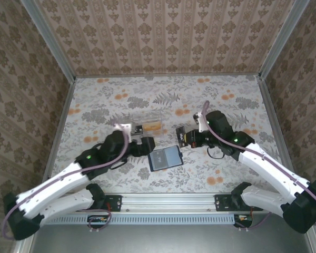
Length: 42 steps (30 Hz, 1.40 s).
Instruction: Take the credit cards out of the card holder
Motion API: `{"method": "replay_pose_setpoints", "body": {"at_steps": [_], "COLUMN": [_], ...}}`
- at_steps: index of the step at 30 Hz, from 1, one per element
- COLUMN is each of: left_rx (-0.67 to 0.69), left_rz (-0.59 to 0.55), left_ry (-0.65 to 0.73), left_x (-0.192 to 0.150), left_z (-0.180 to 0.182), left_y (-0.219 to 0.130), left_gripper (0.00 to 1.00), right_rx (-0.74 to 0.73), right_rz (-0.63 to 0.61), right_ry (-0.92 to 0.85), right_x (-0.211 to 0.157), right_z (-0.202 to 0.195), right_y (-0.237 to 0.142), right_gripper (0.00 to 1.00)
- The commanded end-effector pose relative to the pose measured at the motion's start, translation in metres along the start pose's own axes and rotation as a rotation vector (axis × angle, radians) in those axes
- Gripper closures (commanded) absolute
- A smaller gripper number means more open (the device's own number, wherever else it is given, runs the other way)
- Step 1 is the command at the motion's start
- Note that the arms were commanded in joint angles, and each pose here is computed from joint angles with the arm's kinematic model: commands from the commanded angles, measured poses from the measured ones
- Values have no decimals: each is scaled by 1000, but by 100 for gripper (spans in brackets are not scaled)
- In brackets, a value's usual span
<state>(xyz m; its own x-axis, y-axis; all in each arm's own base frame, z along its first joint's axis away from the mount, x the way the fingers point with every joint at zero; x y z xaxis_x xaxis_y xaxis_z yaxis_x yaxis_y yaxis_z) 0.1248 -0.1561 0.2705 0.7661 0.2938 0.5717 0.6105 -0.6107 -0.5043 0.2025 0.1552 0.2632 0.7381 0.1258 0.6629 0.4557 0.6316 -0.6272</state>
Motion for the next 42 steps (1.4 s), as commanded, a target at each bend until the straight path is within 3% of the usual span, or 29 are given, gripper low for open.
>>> {"method": "replay_pose_setpoints", "body": {"at_steps": [1,7,11,21,29,42], "left_rx": [109,109,106,112,119,155], "left_rz": [-94,-199,-226,-221,-224,-207], "left_ry": [14,-10,-24,-23,-41,-91], "left_x": [-2,-7,-13,-18,-20,-26], "left_z": [29,57,70,80,84,96], "left_y": [-33,-81,-99,-114,-125,-136], "left_gripper": [1,0,0,0,0,0], "right_rx": [16,57,125,141,109,81], "right_rz": [-4,27,113,295,336,362], "right_ry": [-242,-663,-931,-1303,-1488,-1576], "right_x": [21,49,64,88,84,79], "right_z": [24,65,90,109,109,101], "right_y": [1,39,74,153,189,228], "right_gripper": [100,100,100,100,100,100]}}
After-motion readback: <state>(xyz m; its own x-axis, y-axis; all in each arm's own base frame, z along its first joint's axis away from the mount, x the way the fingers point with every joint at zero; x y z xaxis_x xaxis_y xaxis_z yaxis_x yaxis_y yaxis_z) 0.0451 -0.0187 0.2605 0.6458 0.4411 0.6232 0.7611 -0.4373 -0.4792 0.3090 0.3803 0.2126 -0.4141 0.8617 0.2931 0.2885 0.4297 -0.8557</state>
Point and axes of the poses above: each hand's point on the last joint's axis, 136 mm out from that joint toward the fingers, its own y axis out along the fingers, its own z axis along the line the jaws close on, x = y × z, the point moved 10 cm from there along -y, back along the fingers, and after that the axes turned 8 degrees about -y, right-handed, at the moved point
